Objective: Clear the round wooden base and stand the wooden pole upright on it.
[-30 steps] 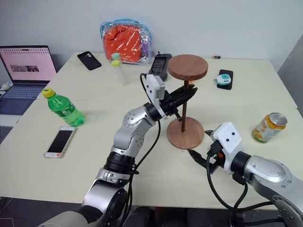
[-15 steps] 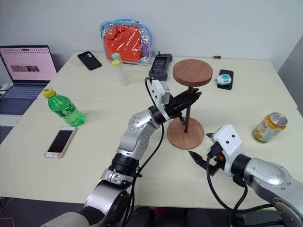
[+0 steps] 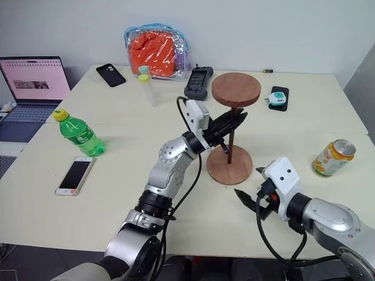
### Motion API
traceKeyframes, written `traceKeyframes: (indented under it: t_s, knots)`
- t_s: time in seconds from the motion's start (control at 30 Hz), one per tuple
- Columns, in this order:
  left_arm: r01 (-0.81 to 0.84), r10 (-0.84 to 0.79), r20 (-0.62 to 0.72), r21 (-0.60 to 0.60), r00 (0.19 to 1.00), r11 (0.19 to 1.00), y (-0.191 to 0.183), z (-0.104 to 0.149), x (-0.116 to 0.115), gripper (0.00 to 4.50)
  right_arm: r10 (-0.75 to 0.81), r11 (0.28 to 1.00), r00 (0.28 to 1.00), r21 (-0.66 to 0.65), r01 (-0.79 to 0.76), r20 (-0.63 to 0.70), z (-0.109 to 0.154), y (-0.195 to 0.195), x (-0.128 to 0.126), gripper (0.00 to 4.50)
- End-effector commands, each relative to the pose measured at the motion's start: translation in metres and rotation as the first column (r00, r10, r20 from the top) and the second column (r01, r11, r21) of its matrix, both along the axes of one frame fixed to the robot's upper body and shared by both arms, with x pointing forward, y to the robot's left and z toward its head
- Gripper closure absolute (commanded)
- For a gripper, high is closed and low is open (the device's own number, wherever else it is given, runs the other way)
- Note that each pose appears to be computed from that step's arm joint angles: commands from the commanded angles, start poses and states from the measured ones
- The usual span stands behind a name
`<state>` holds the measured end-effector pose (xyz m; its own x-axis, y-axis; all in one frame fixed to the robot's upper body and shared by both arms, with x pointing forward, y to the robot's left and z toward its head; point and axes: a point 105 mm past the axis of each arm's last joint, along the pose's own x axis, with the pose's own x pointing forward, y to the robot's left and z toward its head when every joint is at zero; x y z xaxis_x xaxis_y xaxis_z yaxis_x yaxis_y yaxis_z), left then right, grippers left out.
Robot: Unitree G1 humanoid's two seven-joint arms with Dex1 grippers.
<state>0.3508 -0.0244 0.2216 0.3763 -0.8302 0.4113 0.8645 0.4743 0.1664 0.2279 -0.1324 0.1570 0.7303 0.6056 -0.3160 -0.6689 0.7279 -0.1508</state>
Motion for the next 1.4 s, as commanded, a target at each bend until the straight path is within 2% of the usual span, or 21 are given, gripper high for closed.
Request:
traceKeyframes:
  t_s: [0.03, 0.27, 1.4]
  knots:
    - [0.0, 0.0, 0.006, -0.002, 1.0, 1.0, 0.001, -0.001, -0.003, 4.23, 0.03, 1.0, 0.997, -0.001, -0.03, 0.066, 0.011, 0.007, -0.004, 0.0]
    - [0.007, -0.007, -0.004, -0.007, 1.0, 1.0, 0.0, -0.001, -0.005, 4.23, 0.036, 0.998, 0.995, 0.055, -0.041, 0.098, 0.022, 0.01, 0.0, 0.0]
    - [0.006, -0.006, 0.006, 0.009, 1.0, 1.0, -0.002, -0.013, -0.006, 4.23, 0.029, 0.999, 0.997, 0.044, -0.032, 0.078, 0.02, 0.007, -0.005, 0.0]
